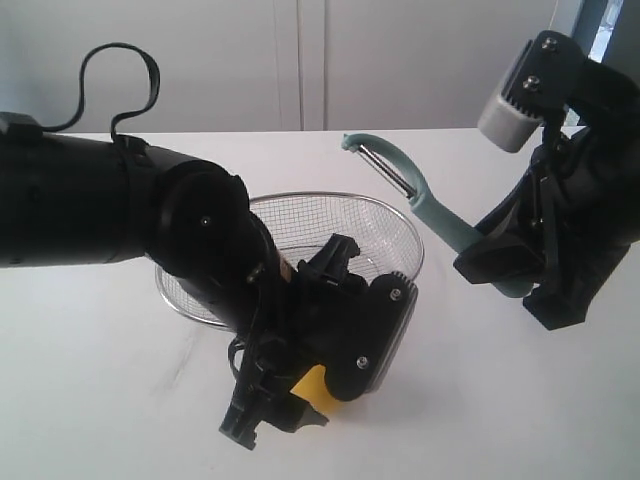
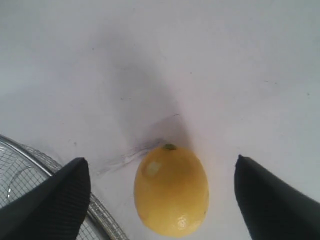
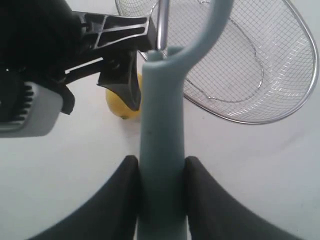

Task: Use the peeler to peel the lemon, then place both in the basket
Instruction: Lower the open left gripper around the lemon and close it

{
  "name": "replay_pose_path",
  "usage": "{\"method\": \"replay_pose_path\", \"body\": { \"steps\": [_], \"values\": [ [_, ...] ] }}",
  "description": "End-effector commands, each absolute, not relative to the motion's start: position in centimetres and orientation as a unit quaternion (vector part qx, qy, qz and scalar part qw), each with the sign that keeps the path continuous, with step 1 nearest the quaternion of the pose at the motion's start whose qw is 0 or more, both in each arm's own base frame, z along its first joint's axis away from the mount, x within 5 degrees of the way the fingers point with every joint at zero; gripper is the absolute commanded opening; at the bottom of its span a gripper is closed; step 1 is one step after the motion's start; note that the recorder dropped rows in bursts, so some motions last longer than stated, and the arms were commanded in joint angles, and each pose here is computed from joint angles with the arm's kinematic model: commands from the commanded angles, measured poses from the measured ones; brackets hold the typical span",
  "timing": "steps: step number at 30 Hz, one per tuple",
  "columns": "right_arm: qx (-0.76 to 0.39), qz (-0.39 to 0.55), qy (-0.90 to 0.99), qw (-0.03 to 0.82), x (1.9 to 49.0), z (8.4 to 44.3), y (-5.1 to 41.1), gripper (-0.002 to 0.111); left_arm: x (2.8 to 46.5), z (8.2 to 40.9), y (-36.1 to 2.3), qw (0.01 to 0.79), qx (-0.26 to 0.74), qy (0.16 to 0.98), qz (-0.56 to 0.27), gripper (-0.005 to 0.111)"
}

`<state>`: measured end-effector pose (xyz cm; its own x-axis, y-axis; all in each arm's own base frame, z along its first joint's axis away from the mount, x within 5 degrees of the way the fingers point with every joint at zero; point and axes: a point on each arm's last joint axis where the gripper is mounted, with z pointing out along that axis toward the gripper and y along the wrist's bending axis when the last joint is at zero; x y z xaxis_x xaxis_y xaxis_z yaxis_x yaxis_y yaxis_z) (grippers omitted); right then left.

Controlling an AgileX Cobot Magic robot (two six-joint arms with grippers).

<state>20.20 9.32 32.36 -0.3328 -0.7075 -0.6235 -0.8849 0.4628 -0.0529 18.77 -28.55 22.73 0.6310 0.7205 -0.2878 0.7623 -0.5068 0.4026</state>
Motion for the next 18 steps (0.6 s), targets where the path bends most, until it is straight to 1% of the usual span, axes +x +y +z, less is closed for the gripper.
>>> {"method": "replay_pose_path", "body": {
  "steps": [1, 10, 18],
  "values": [
    [-0.491, 0.152, 0.804, 0.299, 20.2, 32.4, 9.3, 0.000, 19.0, 22.4, -28.8, 0.254, 0.867, 0.427, -0.035, 0.082],
    [-0.491, 0.152, 0.804, 0.299, 20.2, 32.4, 9.3, 0.000, 19.4, 20.5, -29.2, 0.230, 0.875, 0.424, -0.030, 0.082],
    [-0.491, 0.152, 0.804, 0.299, 20.2, 32.4, 9.3, 0.000, 19.9, 19.8, -29.5, 0.237, 0.877, 0.418, -0.016, 0.082]
  ]
}}
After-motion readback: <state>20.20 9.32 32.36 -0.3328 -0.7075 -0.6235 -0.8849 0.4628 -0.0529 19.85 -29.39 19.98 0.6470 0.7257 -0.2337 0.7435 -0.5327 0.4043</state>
